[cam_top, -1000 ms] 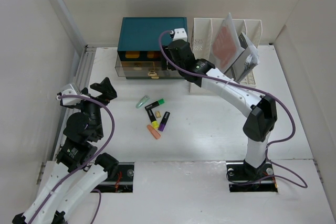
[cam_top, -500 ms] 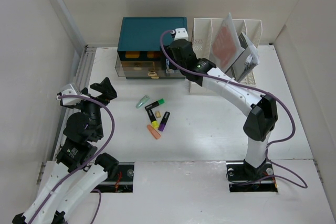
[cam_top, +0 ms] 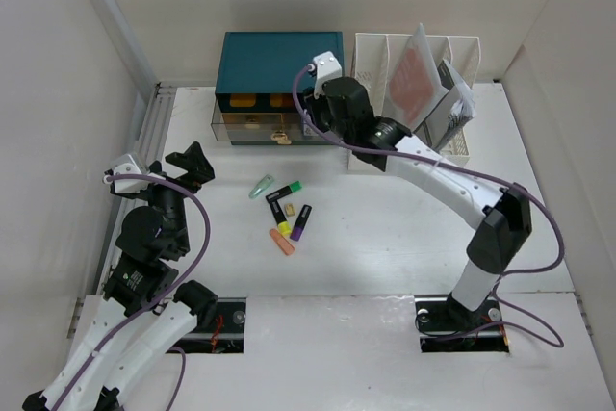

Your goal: Organize the desk

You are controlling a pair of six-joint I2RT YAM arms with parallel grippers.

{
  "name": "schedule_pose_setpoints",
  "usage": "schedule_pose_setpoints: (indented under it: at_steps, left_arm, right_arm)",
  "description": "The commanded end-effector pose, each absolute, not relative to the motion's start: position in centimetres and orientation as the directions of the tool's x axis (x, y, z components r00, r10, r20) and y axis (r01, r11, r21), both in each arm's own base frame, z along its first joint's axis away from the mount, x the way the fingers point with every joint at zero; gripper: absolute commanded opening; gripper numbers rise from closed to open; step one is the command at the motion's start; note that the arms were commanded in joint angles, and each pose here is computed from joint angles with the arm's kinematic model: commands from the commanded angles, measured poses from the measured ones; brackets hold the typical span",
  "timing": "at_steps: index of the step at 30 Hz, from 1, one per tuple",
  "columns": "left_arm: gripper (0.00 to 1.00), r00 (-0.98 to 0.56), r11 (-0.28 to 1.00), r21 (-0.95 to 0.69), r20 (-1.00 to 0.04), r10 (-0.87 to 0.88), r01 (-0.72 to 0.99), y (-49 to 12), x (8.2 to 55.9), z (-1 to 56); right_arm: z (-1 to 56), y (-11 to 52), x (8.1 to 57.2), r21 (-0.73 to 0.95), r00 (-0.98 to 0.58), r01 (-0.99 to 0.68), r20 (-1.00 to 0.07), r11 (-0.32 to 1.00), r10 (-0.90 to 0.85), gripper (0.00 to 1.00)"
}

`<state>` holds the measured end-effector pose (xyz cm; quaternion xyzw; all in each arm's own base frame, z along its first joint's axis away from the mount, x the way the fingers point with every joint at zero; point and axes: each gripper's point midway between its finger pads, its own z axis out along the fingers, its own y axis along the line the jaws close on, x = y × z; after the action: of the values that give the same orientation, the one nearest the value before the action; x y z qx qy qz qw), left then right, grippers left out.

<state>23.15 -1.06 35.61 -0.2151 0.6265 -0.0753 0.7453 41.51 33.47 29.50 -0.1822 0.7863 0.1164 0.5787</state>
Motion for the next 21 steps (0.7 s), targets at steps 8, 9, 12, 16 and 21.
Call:
schedule_pose_setpoints:
  at_steps: [8,9,12,16,21]
  left_arm:
    - [0.99,0.242,0.89,-0.435,-0.886,-0.395,-0.138,-0.9,23.0,36.6]
    - [0.99,0.242,0.89,-0.435,-0.886,-0.395,-0.138,-0.9,23.0,36.6]
    - [0.99,0.249,0.888,-0.44,-0.882,-0.4,-0.135,-0.8,22.8,36.8]
    - [0.99,0.249,0.888,-0.44,-0.882,-0.4,-0.135,-0.8,22.8,36.8]
    - [0.99,0.256,0.885,-0.446,-0.878,-0.404,-0.131,-0.8,22.8,37.0]
  right_arm:
    - [33.5,37.4,35.6,-0.178,0.09,-0.92,-0.964,0.351,-0.252,0.0]
    - [32.0,37.3,35.3,-0.143,0.049,-0.94,-0.955,0.309,-0.292,0.0]
    - [30.7,37.8,36.0,-0.109,0.042,-0.975,-0.946,0.193,-0.321,0.0]
    - [27.7,38.1,35.7,-0.061,0.033,-0.996,-0.916,0.058,-0.399,0.03]
    - [25.3,38.3,35.8,-0.062,0.054,-0.998,-0.899,0.004,-0.434,0.03]
